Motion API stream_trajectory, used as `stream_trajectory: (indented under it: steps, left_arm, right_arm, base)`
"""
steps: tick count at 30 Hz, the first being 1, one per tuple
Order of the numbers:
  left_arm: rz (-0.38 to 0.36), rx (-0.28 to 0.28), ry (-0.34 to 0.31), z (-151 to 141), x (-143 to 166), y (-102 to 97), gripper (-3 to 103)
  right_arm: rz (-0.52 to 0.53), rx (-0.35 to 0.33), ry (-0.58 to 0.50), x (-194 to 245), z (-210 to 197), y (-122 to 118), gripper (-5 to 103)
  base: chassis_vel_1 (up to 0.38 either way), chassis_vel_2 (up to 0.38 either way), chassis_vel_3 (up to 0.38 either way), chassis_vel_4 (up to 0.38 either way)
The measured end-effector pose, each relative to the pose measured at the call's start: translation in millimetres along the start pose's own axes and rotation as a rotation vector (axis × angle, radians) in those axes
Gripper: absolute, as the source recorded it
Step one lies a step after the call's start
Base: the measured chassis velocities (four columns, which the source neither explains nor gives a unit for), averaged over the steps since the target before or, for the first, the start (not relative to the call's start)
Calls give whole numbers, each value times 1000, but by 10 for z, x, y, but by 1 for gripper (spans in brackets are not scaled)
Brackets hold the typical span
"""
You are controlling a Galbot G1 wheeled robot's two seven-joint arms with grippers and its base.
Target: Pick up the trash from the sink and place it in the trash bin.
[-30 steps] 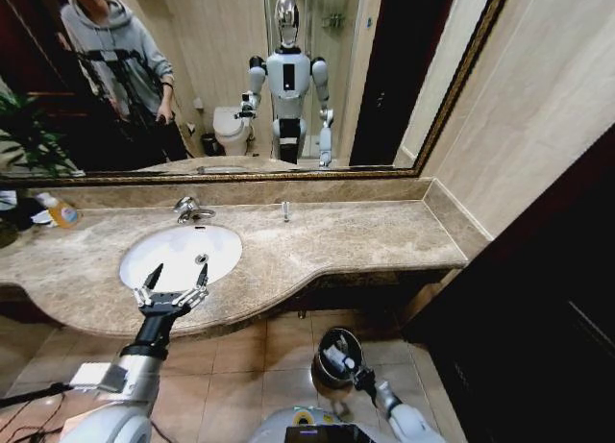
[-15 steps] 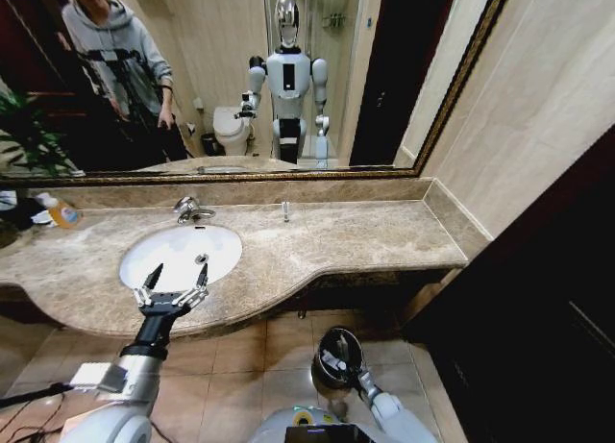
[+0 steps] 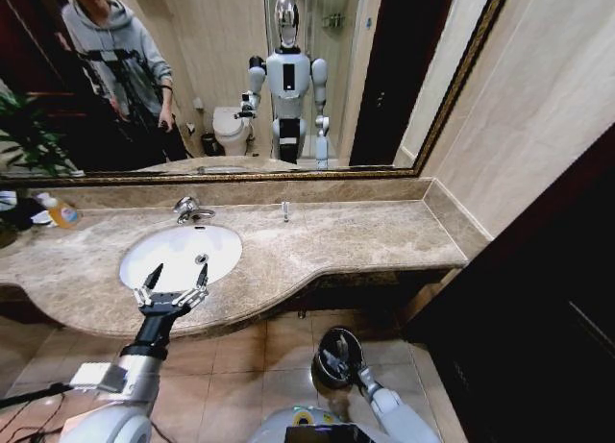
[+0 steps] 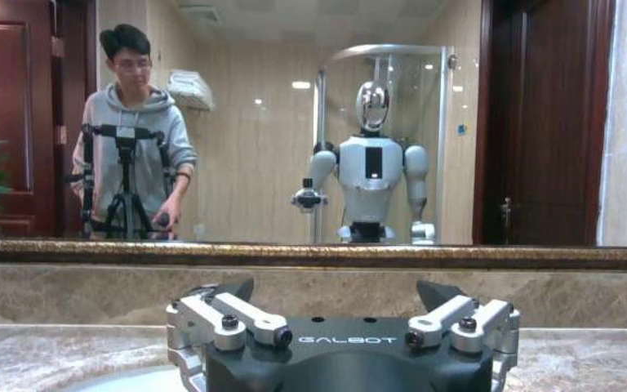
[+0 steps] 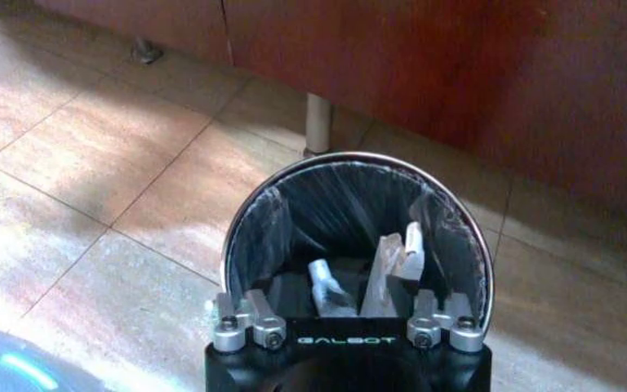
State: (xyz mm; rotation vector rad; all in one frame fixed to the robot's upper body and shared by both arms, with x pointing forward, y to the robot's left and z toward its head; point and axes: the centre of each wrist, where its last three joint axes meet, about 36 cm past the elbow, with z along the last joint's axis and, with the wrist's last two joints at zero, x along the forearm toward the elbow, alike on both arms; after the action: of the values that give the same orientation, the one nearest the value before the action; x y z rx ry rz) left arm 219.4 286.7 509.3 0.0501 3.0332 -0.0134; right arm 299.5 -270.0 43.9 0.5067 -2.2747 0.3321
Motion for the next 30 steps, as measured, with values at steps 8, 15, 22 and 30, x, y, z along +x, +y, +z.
stream_trajectory:
  steps: [8, 15, 22, 30]
  left_arm:
    - [0, 0, 0, 0, 0, 0, 100]
    - [0, 0, 0, 0, 0, 0, 100]
    - [0, 0, 0, 0, 0, 0, 100]
    - [0, 0, 0, 0, 0, 0, 100]
  right_arm:
    - [2, -4, -4, 18, 12, 6, 94]
    - [10, -4, -10, 45, 26, -7, 100]
    - [58, -74, -112, 189, -106, -187, 100]
    - [153, -172, -359, 1035, -271, -706, 100]
  base:
    - [0, 0, 0, 0]
    - [0, 0, 0, 0]
    - [0, 0, 0, 0]
    - [0, 0, 0, 0]
